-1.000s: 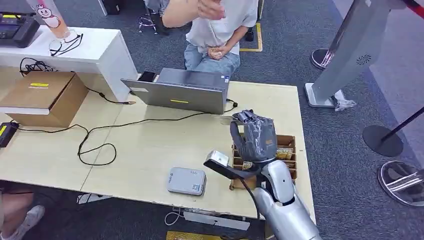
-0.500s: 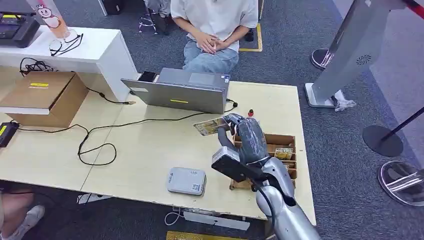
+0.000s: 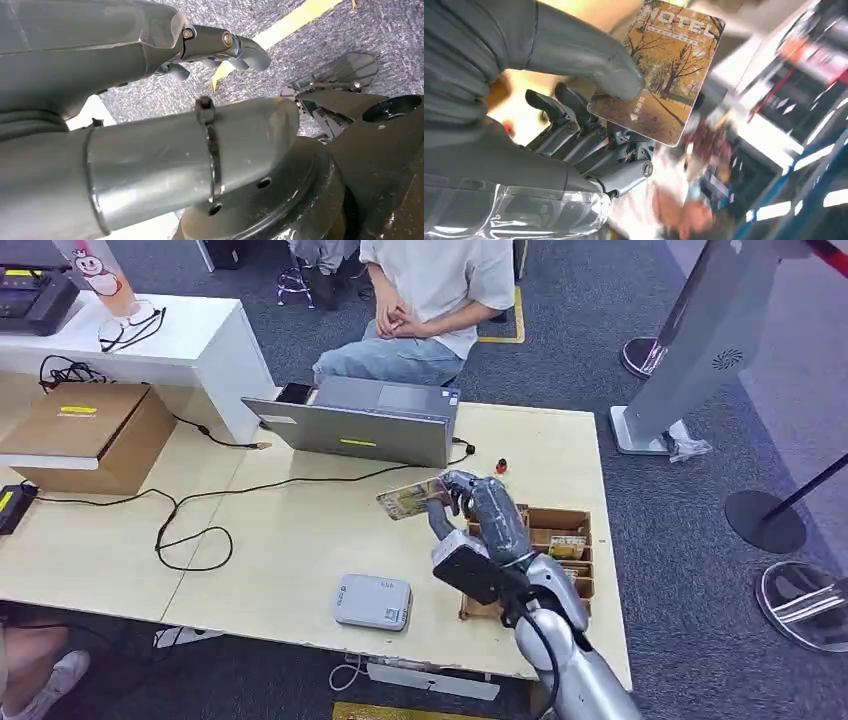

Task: Pass the card to the sensor for recognition and then transmit it.

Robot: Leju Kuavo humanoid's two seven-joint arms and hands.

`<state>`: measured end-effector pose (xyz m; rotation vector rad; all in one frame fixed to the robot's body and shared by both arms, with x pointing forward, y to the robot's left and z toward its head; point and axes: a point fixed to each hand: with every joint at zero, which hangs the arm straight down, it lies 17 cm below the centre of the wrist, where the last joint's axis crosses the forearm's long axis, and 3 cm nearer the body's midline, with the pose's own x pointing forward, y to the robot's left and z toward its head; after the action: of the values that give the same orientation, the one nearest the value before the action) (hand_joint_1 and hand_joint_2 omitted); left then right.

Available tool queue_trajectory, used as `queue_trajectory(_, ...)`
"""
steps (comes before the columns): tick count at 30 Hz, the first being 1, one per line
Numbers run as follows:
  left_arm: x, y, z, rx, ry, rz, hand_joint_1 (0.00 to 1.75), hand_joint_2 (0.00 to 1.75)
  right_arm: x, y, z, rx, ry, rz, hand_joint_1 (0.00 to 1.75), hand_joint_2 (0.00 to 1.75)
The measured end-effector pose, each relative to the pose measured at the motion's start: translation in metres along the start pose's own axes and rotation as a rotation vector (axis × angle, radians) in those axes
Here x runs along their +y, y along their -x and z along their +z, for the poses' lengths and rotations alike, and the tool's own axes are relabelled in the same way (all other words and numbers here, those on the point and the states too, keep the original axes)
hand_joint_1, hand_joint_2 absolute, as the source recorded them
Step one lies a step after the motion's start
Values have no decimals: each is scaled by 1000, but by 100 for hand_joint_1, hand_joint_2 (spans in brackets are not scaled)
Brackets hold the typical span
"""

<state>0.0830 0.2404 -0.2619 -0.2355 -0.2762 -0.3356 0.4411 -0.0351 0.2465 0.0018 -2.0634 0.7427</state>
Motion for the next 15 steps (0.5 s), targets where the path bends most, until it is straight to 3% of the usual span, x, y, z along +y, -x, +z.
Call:
queue_trajectory(6,-2,6,1,-4,4,14,0,0,22,-15,3,-29,-111,-263,175,175)
queue_trajectory(15,-3,11,2,-4,7,24,0,0,43,-36,12,-75,-237,-529,175,175)
